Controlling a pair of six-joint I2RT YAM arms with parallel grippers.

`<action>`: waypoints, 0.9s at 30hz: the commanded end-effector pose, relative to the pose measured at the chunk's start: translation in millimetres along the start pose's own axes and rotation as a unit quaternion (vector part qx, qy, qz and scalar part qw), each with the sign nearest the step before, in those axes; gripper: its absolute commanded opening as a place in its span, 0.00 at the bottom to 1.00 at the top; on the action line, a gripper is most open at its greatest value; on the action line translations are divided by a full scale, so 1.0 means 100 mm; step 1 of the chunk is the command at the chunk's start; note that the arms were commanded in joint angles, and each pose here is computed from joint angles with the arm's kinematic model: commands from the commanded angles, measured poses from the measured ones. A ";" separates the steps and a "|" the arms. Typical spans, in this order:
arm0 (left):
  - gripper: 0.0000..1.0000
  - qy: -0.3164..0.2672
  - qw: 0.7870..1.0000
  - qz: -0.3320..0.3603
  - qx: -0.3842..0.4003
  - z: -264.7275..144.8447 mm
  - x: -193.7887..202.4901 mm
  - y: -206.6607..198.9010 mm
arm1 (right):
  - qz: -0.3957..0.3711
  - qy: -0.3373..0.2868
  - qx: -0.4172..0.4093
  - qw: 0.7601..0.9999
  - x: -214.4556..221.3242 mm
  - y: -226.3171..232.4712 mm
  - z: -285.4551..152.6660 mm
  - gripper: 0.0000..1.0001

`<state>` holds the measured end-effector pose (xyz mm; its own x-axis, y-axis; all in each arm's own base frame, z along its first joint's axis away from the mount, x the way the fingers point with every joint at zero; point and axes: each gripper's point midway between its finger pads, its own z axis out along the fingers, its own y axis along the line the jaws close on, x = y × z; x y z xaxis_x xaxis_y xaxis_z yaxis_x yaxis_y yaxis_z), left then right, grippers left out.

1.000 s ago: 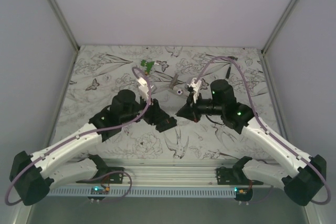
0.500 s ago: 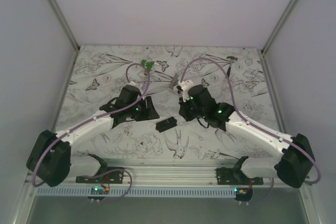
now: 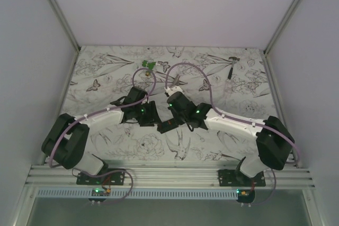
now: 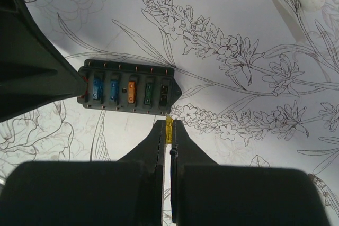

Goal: Snap on the fuse box
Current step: Install the fuse at the fuse box base.

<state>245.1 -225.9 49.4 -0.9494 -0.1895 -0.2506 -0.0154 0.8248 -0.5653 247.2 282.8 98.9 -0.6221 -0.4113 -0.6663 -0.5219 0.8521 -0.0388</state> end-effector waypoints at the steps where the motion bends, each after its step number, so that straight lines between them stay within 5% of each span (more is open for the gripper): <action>1: 0.48 0.021 1.000 -0.012 0.004 0.01 0.02 -0.03 | 0.006 -0.019 0.027 0.999 -0.16 0.01 0.04 0.00; 11: 0.39 0.042 0.999 -0.023 0.000 0.10 0.04 0.01 | -0.019 0.009 0.035 0.999 0.03 0.11 0.35 0.00; 27: 0.39 0.044 0.999 -0.026 -0.009 0.09 0.03 0.06 | -0.049 0.007 0.030 0.998 0.01 0.12 0.42 0.00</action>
<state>246.7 -228.6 38.8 -0.9652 -0.1882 -0.1815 -0.0528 0.8203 -0.5695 255.1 293.8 57.5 -0.6182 -0.4921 -0.6129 -0.5348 0.8348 -0.1309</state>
